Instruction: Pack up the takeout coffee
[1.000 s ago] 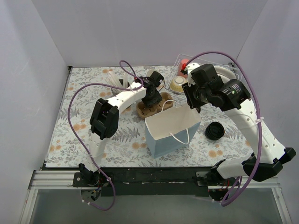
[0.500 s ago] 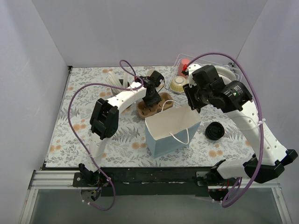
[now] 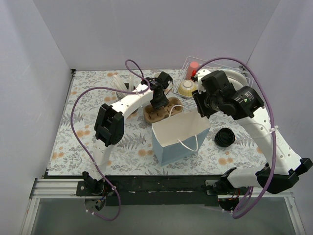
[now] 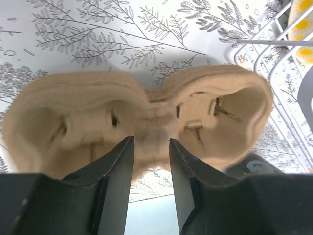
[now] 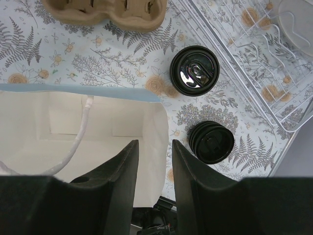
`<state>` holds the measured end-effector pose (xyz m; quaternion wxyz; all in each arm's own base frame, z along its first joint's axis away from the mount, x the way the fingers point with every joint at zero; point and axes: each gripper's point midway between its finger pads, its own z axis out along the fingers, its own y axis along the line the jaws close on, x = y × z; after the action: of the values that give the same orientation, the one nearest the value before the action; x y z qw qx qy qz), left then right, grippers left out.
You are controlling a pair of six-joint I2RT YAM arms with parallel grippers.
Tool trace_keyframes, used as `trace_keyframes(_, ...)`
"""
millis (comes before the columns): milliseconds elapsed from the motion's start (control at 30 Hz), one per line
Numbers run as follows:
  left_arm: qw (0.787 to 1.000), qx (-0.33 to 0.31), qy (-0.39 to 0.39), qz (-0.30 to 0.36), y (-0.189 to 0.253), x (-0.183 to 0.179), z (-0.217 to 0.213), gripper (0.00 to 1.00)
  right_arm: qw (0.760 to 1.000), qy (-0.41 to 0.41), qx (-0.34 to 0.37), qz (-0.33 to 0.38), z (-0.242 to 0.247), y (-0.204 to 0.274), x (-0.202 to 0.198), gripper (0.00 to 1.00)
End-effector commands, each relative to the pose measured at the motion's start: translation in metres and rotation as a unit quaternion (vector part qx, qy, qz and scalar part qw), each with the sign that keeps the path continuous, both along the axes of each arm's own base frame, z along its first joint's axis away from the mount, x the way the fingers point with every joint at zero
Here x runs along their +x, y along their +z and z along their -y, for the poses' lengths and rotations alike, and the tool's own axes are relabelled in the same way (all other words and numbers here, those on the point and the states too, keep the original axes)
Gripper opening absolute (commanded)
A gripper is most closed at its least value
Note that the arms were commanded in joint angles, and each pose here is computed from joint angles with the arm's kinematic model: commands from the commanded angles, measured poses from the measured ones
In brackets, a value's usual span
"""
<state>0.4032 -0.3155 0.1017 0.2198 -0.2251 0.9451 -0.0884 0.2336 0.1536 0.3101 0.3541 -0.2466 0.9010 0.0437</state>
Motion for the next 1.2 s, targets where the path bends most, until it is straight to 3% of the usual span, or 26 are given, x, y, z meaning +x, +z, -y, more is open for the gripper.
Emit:
trace_keyframes(0,0.999,0.016,-0.005,0.034,0.025,0.007,-0.007,0.35,1.0,-0.006,0.015,0.021,0.004,0.01,-0.002,0.41)
trace_keyframes(100,0.999,0.028,-0.007,0.038,0.023,0.008,-0.011,0.37,1.0,-0.006,0.015,0.021,0.005,0.011,-0.002,0.41)
trace_keyframes(233,0.999,0.031,-0.015,0.041,0.026,0.008,-0.012,0.29,1.0,-0.008,0.017,0.021,0.004,0.011,-0.002,0.41)
trace_keyframes(300,0.999,0.025,-0.013,0.045,0.029,0.009,-0.01,0.32,1.0,-0.008,0.018,0.02,0.004,0.011,-0.002,0.41)
trace_keyframes(367,0.999,0.02,-0.013,0.048,0.03,0.009,-0.009,0.42,1.0,-0.008,0.019,0.02,0.003,0.011,-0.002,0.41)
trace_keyframes(600,0.999,0.028,-0.013,0.028,0.008,0.008,-0.007,0.49,1.0,-0.005,0.015,0.017,0.002,0.012,0.0,0.41)
trace_keyframes(1000,1.0,0.026,-0.013,0.012,-0.012,0.007,-0.002,0.45,1.0,0.004,0.004,0.017,-0.004,0.016,0.009,0.41)
trace_keyframes(1167,0.999,0.024,-0.014,0.017,-0.014,0.009,-0.002,0.35,1.0,0.005,0.004,0.015,-0.006,0.014,0.011,0.41)
